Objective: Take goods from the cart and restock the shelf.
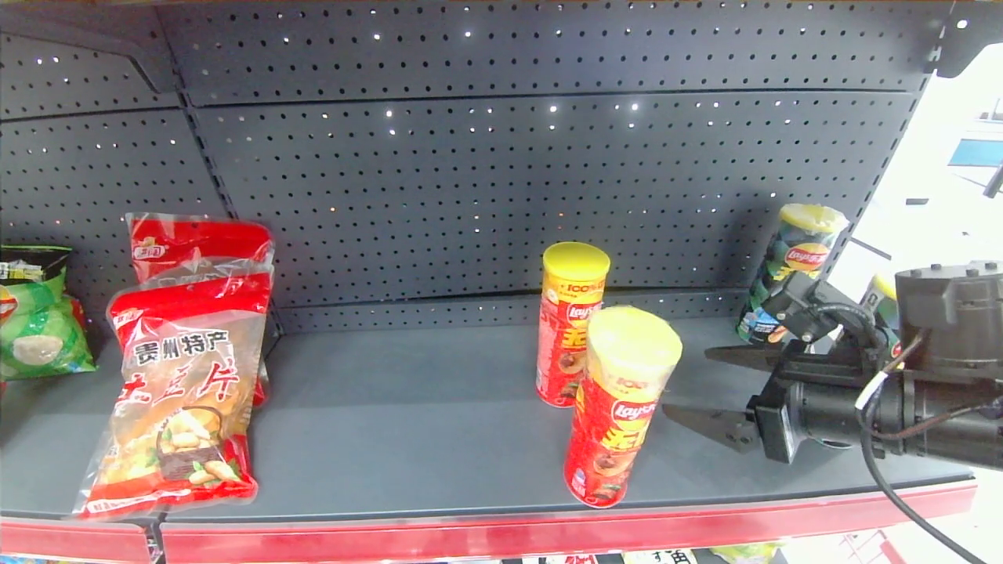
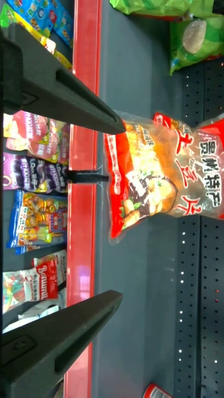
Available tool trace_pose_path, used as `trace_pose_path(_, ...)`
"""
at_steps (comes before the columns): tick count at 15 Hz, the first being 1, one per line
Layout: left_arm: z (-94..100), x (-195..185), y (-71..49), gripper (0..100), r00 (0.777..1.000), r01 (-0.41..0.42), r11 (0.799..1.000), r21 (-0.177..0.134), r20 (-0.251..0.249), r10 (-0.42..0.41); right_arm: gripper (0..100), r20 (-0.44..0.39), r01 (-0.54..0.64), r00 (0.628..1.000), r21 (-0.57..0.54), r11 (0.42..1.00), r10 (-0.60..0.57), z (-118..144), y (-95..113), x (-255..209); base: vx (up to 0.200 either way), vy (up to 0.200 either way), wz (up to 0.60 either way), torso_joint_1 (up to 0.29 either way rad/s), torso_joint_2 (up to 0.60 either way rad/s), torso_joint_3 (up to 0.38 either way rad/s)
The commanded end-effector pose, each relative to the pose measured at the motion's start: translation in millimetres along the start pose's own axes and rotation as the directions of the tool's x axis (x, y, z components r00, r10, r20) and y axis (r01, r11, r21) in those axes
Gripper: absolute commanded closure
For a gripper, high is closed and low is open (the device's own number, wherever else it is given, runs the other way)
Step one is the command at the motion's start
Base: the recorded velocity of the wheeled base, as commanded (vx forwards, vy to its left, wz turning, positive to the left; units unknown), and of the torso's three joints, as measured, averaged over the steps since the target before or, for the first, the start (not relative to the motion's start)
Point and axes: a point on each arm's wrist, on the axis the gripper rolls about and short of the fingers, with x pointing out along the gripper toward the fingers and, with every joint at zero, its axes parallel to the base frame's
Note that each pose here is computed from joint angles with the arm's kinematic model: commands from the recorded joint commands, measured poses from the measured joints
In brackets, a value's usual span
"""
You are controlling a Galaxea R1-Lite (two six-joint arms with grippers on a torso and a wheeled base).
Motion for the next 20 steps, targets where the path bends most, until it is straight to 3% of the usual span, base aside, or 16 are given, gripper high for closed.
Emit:
trace_pose_path(1,0.0,0.1,0.0,0,1.0,-0.001,1.0,0.0,-0.001,0.001,0,-0.003,0.003,1.0,0.002,1.0,-0.003,-3.0,1.1,-3.9,0.0,0.0,0.0,0.0,0.0,0.0)
trace_pose_path(8,0.0,0.1,0.0,0,1.0,-0.001,1.0,0.0,-0.001,0.001,0,-0.077,-0.026,0.997,0.03,0.999,0.028,-26.3,6.4,-0.6,0.0,0.0,0.0,0.0,0.0,0.0)
trace_pose_path(12,0.0,0.1,0.0,0,1.0,-0.001,1.0,0.0,-0.001,0.001,0,-0.035,-0.018,0.999,0.001,1.0,0.018,-26.7,-1.2,20.3,0.0,0.0,0.0,0.0,0.0,0.0)
trace_pose_path(20,0.0,0.1,0.0,0,1.0,-0.001,1.0,0.0,-0.001,0.001,0,-0.08,-0.05,0.996,-0.022,0.998,0.048,-35.6,-3.7,35.0,0.0,0.0,0.0,0.0,0.0,0.0)
